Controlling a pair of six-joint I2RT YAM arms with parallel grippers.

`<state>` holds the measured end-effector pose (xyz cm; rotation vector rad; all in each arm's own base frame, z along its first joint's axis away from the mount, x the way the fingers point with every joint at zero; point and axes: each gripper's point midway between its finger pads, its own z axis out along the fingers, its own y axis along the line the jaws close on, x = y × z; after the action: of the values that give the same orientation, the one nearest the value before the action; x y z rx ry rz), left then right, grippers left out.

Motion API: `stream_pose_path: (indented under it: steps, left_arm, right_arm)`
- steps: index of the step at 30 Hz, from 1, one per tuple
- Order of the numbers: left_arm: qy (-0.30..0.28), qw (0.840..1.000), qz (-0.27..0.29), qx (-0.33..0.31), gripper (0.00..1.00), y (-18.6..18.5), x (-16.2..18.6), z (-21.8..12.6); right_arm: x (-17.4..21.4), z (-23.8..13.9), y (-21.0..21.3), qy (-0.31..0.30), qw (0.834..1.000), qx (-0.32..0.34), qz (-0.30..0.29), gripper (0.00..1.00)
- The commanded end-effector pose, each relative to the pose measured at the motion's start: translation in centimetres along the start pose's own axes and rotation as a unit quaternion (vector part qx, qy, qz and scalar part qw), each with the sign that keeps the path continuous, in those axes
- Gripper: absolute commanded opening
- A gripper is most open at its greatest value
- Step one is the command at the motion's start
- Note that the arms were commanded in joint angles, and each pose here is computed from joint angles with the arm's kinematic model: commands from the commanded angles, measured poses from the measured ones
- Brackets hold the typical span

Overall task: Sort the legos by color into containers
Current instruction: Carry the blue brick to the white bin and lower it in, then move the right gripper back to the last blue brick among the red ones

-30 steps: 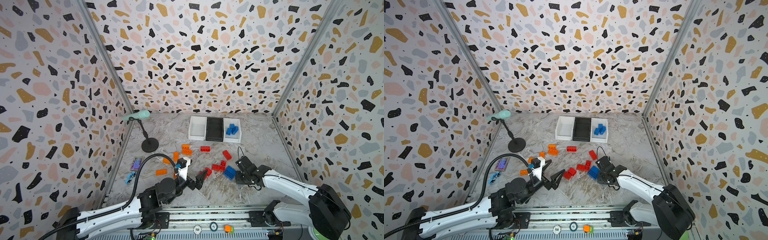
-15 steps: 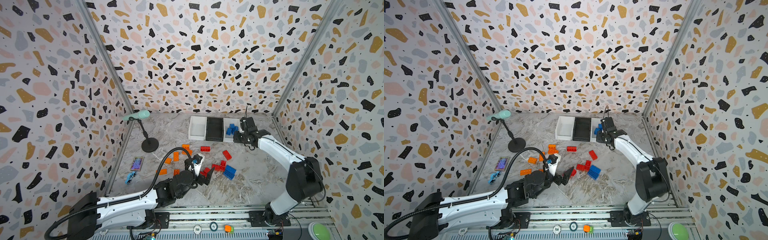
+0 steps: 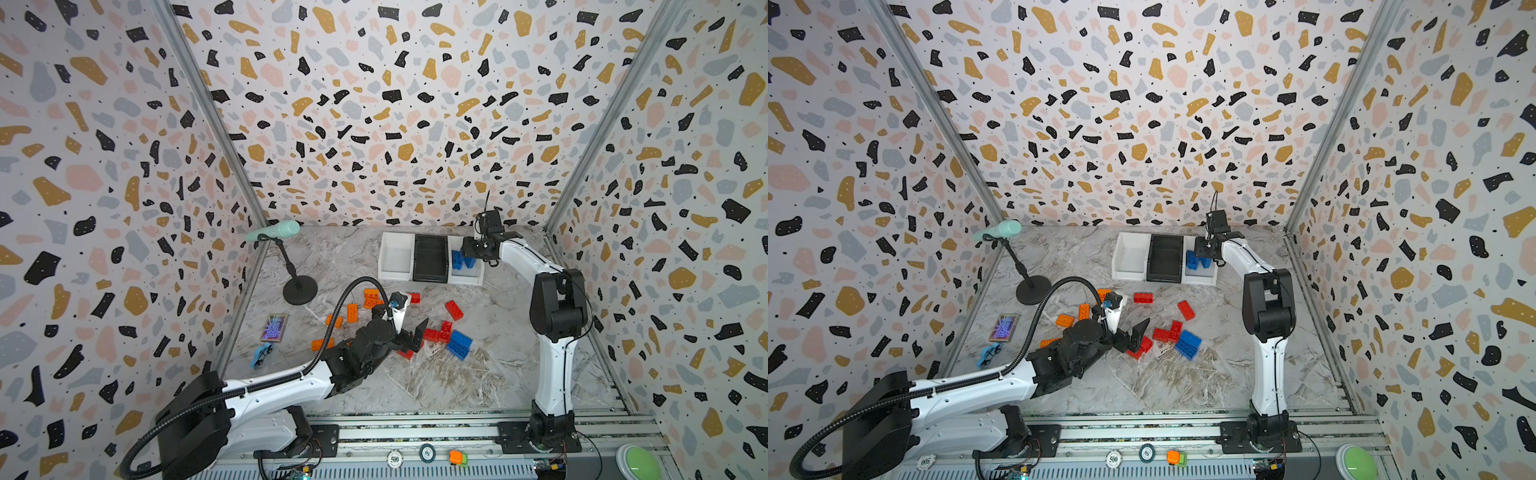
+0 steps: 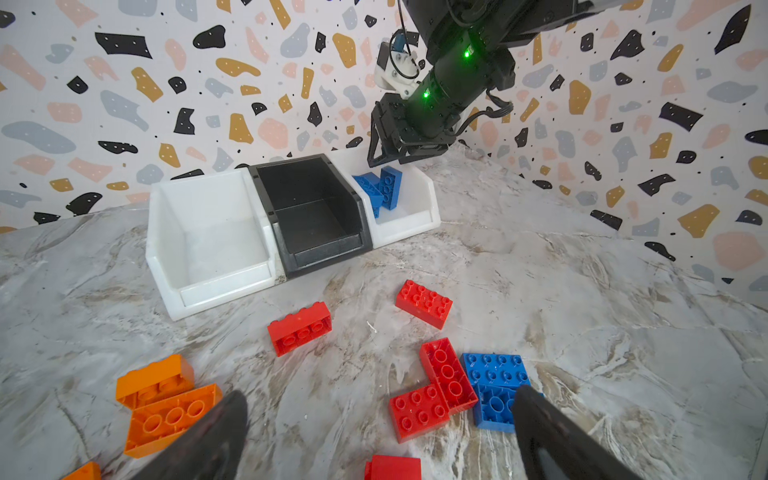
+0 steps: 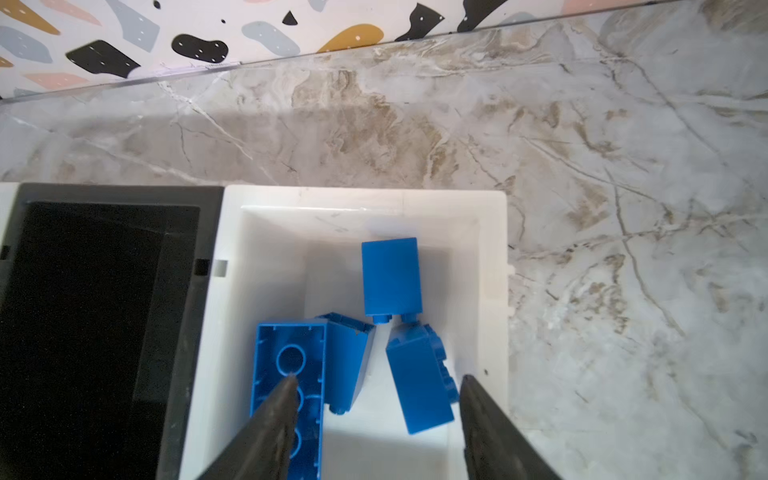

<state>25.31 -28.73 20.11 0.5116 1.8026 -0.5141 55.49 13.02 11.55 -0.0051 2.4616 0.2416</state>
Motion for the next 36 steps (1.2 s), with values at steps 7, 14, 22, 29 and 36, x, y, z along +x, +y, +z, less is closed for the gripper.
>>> stream_pose_path:
  steps: [7, 14, 22, 29, 36]
  left_arm:
    - [-0.047, 0.997, -0.056, 0.029, 1.00, 0.1, -1.9, -2.6]
    - [-0.054, 0.995, -0.078, 0.041, 1.00, 1.1, -0.7, -5.7]
    - [-0.072, 0.991, -0.104, 0.042, 1.00, 1.9, -0.6, -7.7]
    - [-0.076, 0.990, -0.115, 0.043, 1.00, 2.1, -0.6, -8.1]
    - [-0.073, 0.990, -0.114, 0.035, 1.00, 2.4, -0.5, -8.1]
  right_arm:
    - [6.8, -9.9, 5.1, 0.004, 0.999, -0.013, -0.035, 0.64]
    - [20.4, -14.4, 6.8, 0.066, 0.997, -0.027, -0.010, 0.71]
    - [29.4, -16.5, 6.6, 0.123, 0.992, -0.016, 0.011, 0.71]
    - [31.6, -15.6, 6.2, 0.131, 0.991, -0.028, 0.015, 0.76]
    - [32.2, -13.9, 6.8, 0.144, 0.989, -0.032, -0.017, 0.76]
